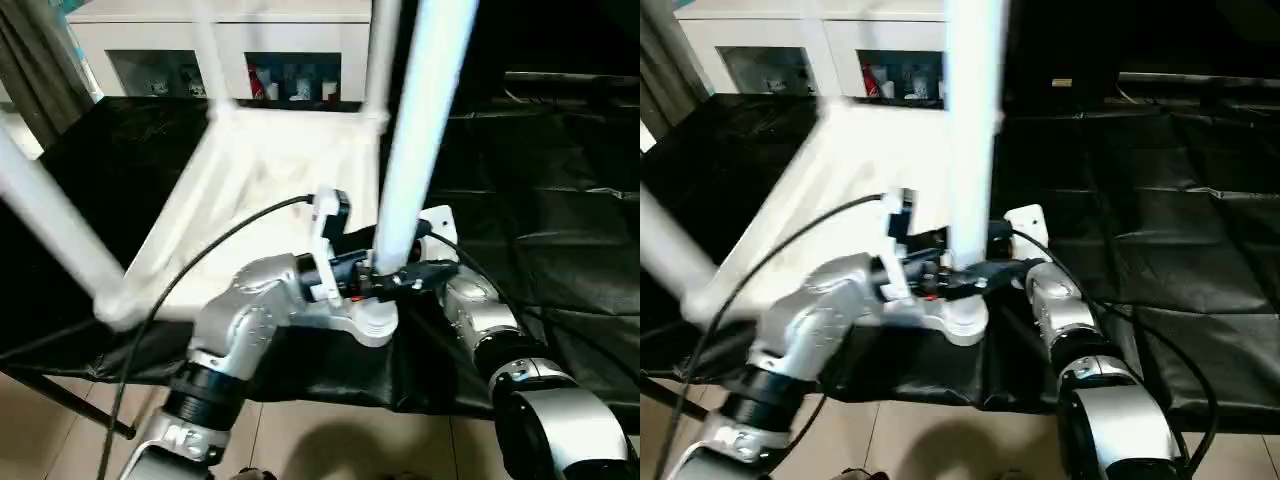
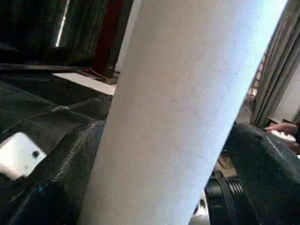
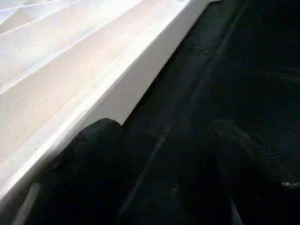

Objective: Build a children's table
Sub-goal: Rotate table base

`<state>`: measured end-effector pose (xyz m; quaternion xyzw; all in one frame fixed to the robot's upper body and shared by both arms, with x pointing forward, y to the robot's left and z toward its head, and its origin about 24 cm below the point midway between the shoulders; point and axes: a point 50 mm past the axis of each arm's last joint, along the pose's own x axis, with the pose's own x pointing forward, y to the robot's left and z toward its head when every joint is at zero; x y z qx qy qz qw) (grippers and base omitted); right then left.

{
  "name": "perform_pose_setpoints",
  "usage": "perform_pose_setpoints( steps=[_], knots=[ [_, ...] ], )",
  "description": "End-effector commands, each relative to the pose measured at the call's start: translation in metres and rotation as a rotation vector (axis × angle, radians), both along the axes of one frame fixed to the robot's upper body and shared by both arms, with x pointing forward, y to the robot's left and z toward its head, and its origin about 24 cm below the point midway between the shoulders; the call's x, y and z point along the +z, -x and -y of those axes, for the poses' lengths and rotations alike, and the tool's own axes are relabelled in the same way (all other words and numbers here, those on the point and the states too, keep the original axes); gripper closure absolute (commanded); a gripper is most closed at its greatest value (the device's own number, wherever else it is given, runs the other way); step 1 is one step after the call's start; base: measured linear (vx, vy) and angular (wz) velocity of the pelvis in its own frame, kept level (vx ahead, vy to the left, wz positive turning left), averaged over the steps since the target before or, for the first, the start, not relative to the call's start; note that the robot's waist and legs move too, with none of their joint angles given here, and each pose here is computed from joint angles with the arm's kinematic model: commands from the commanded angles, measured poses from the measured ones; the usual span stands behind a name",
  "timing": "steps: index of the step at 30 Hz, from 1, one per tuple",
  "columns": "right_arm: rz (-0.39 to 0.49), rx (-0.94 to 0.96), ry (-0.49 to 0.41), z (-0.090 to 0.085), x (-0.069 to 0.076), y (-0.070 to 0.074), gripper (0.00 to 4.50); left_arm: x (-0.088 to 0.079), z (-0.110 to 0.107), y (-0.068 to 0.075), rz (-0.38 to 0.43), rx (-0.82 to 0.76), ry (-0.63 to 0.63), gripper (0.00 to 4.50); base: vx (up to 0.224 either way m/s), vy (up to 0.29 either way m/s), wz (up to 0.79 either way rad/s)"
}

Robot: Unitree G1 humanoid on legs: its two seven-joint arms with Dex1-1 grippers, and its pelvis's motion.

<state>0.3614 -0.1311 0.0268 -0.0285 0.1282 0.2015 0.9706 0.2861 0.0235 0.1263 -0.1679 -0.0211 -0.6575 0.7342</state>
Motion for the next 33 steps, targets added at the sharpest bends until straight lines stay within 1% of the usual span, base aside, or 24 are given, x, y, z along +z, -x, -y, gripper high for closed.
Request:
perform_pose_setpoints(
  steps=[1,4,6,8,9,10,11,12,13,14,15,16,17,18,19,21,22,23,24,25,26,27,30,33],
  knots=[
    [-0.004,0.131,0.020,-0.028,-0.002,0.004,0.88,0.002,0.008,-0.004,0.030,0.024,-0.026,0.02,0.000,0.000,0.00],
    [0.006,0.083,0.034,-0.022,-0.001,0.002,0.88,-0.001,0.006,-0.011,0.039,0.087,-0.057,0.02,0.000,0.000,0.00],
    [0.033,-0.017,0.036,-0.004,0.005,-0.004,0.88,-0.009,-0.006,-0.021,0.062,0.186,-0.146,0.02,0.000,0.000,0.00],
    [0.057,-0.080,0.031,0.015,0.013,-0.008,0.88,-0.018,-0.022,-0.024,0.066,0.219,-0.235,0.02,0.000,0.000,0.00],
    [0.062,-0.089,0.028,0.021,0.015,-0.009,0.88,-0.021,-0.026,-0.022,0.072,0.209,-0.258,0.02,0.000,0.000,0.00],
    [0.062,-0.089,0.028,0.021,0.015,-0.009,0.88,-0.021,-0.026,-0.022,0.072,0.209,-0.258,0.02,0.000,0.000,0.00],
    [0.069,-0.089,0.029,0.025,0.017,-0.009,0.88,-0.023,-0.030,-0.021,0.073,0.204,-0.278,0.02,0.000,0.000,0.00],
    [0.082,-0.085,0.036,0.033,0.020,-0.010,0.88,-0.028,-0.038,-0.016,0.073,0.178,-0.311,0.02,0.000,0.000,0.00],
    [0.082,-0.085,0.036,0.033,0.020,-0.010,0.88,-0.028,-0.038,-0.016,0.073,0.178,-0.311,0.02,0.000,0.000,0.00],
    [0.094,-0.058,0.054,0.042,0.024,-0.009,0.88,-0.035,-0.047,-0.009,0.074,0.137,-0.359,0.29,0.000,0.000,0.00],
    [0.097,-0.016,0.074,0.046,0.025,-0.007,0.88,-0.040,-0.053,-0.004,0.077,0.106,-0.406,0.36,0.000,0.000,0.00],
    [0.096,0.043,0.105,0.051,0.024,-0.003,0.88,-0.047,-0.060,0.001,0.086,0.078,-0.466,0.36,0.000,0.000,0.00],
    [0.095,0.064,0.115,0.053,0.024,-0.001,0.88,-0.049,-0.062,0.003,0.089,0.071,-0.486,0.44,0.000,0.000,0.00],
    [0.087,0.138,0.141,0.057,0.023,0.005,0.88,-0.055,-0.069,0.005,0.107,0.065,-0.539,0.59,0.000,0.000,0.00],
    [0.080,0.174,0.146,0.060,0.022,0.008,0.88,-0.057,-0.071,0.005,0.111,0.070,-0.551,0.59,0.000,0.000,0.00],
    [0.070,0.253,0.145,0.066,0.023,0.017,0.88,-0.059,-0.076,0.001,0.120,0.109,-0.569,0.85,0.000,0.000,0.00],
    [0.066,0.296,0.142,0.069,0.024,0.023,0.88,-0.061,-0.079,-0.002,0.127,0.125,-0.589,0.90,0.000,0.000,0.00],
    [0.065,0.307,0.142,0.070,0.025,0.024,0.88,-0.061,-0.080,-0.002,0.129,0.129,-0.595,0.90,0.000,0.000,0.00],
    [0.057,0.377,0.138,0.075,0.028,0.034,0.88,-0.064,-0.085,-0.005,0.138,0.142,-0.635,1.08,0.000,0.000,0.00],
    [0.051,0.410,0.135,0.076,0.030,0.038,0.88,-0.065,-0.087,-0.006,0.141,0.148,-0.654,1.21,0.000,0.000,0.00],
    [0.049,0.425,0.134,0.077,0.030,0.040,0.88,-0.066,-0.088,-0.006,0.142,0.150,-0.662,1.30,0.000,0.000,0.00],
    [0.038,0.481,0.130,0.079,0.034,0.049,0.88,-0.067,-0.090,-0.008,0.142,0.150,-0.681,1.30,0.000,0.000,0.00],
    [0.017,0.594,0.117,0.080,0.043,0.066,0.88,-0.069,-0.093,-0.010,0.141,0.134,-0.706,1.59,0.000,0.000,0.00],
    [-0.008,0.657,0.091,0.081,0.051,0.076,0.88,-0.071,-0.095,-0.010,0.156,0.102,-0.743,1.84,0.000,0.000,0.00]
  ],
)
